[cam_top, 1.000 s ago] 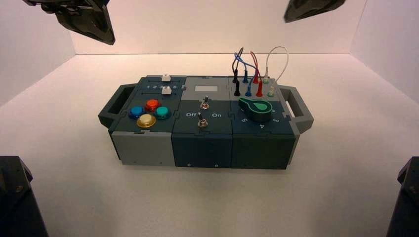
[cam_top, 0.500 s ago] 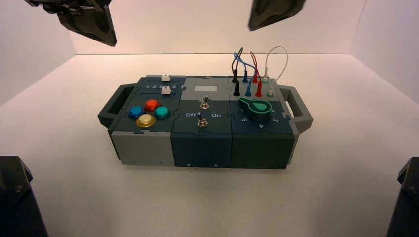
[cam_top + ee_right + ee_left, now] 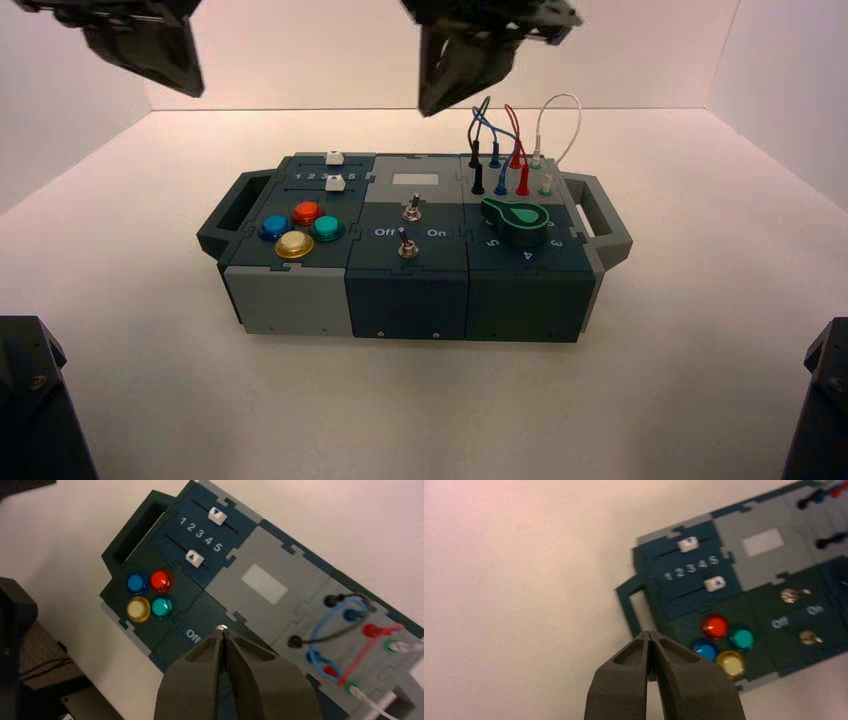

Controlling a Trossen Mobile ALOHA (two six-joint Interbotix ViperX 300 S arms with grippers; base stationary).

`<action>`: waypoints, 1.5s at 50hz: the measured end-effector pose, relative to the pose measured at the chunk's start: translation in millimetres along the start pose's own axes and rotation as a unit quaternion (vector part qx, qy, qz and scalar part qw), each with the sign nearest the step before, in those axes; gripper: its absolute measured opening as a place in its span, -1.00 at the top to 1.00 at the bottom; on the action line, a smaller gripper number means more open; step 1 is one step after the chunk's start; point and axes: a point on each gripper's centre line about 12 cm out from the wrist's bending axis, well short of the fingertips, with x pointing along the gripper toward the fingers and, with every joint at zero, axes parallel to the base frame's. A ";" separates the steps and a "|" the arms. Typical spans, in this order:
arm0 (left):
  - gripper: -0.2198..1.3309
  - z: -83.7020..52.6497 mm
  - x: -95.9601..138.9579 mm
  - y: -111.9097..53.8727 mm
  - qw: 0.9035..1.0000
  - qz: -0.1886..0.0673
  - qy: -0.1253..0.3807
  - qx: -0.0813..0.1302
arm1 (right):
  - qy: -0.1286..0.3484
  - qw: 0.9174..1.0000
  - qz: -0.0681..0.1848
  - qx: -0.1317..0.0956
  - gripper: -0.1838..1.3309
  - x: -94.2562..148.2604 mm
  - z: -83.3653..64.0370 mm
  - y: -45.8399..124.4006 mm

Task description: Move the bottom slider to position 2.

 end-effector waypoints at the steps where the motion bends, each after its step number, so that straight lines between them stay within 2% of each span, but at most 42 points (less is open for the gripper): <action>1: 0.92 -0.2 0.0 1.4 1.000 0.002 0.001 -0.001 | 0.001 1.000 0.000 0.000 0.95 0.7 0.2 0.0; 18: 0.92 -0.3 -1.1 6.4 1.000 0.008 -0.001 -0.010 | 0.042 0.999 0.013 -0.012 0.95 45.0 14.3 22.9; 38: 0.92 -3.6 -2.7 5.6 1.000 0.006 0.012 -0.010 | 0.065 0.998 0.009 -0.011 0.94 71.1 18.4 24.2; 54: 0.92 -1.6 -13.2 5.6 1.000 0.006 -0.011 -0.012 | 0.080 0.997 0.002 -0.007 0.94 91.2 16.5 19.2; 75: 0.92 -1.7 -12.5 5.6 1.000 0.006 -0.009 -0.012 | 0.074 0.997 0.002 0.012 0.94 99.5 32.1 18.2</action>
